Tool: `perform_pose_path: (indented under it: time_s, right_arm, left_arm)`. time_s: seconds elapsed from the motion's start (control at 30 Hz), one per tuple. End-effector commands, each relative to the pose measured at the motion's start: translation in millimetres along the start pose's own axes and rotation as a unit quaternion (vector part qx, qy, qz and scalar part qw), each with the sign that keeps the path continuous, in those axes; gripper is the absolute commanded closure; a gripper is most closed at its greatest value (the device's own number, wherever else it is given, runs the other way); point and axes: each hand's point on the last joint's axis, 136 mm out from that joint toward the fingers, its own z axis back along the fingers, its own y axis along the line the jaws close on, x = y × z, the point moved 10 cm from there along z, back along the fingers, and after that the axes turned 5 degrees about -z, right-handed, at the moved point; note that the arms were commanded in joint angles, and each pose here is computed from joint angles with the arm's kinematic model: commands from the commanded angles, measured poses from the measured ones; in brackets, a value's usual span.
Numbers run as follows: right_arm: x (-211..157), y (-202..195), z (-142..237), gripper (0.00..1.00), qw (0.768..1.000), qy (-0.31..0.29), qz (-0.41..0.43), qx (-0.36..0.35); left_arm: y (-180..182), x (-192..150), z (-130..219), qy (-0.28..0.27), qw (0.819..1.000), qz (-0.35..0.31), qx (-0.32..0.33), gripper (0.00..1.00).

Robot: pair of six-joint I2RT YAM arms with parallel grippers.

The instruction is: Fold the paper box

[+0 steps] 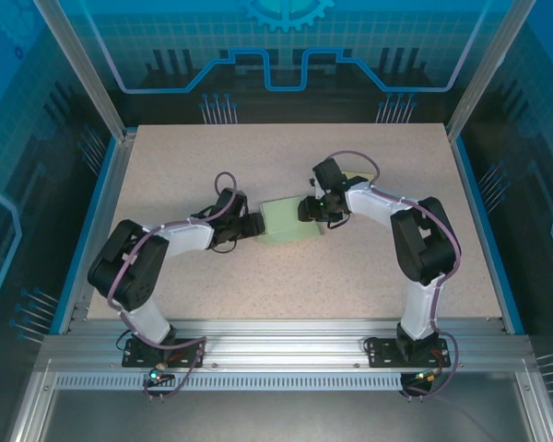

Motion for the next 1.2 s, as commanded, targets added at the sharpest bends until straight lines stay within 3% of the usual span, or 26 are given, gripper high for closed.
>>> perform_pose_path:
  time_s: [0.0, 0.3, 0.5, 0.73, 0.83, 0.97, 1.17]
  right_arm:
    - [-24, -9, -21, 0.43, 0.998, 0.05, 0.007, -0.035]
    - [-46, 23, -2, 0.41, 0.993, 0.06, 0.093, -0.036]
    - [-48, 22, 24, 0.31, 0.996, 0.037, 0.078, -0.032]
    - [-44, 19, 29, 0.2, 0.998, 0.017, 0.018, 0.049]
    - [-44, 15, 25, 0.18, 0.995, 0.019, -0.008, 0.093]
    - [-46, 9, 19, 0.18, 0.991, 0.024, -0.034, 0.124]
    - [-48, 1, 9, 0.18, 0.977, 0.03, -0.072, 0.197]
  left_arm:
    - [-6, 10, 23, -0.04, 0.999, 0.013, -0.02, 0.4]
    - [-13, 19, 29, -0.043, 0.999, -0.007, -0.023, 0.38]
    - [-5, 10, 17, -0.023, 1.0, -0.014, 0.002, 0.39]
    - [2, -3, 6, -0.001, 1.0, -0.006, -0.001, 0.44]
    - [8, -9, 1, 0.013, 1.0, 0.003, 0.005, 0.5]
    - [21, -15, -3, 0.024, 0.999, 0.028, 0.006, 0.68]
    - [34, -18, -9, 0.039, 0.998, 0.055, 0.002, 0.76]
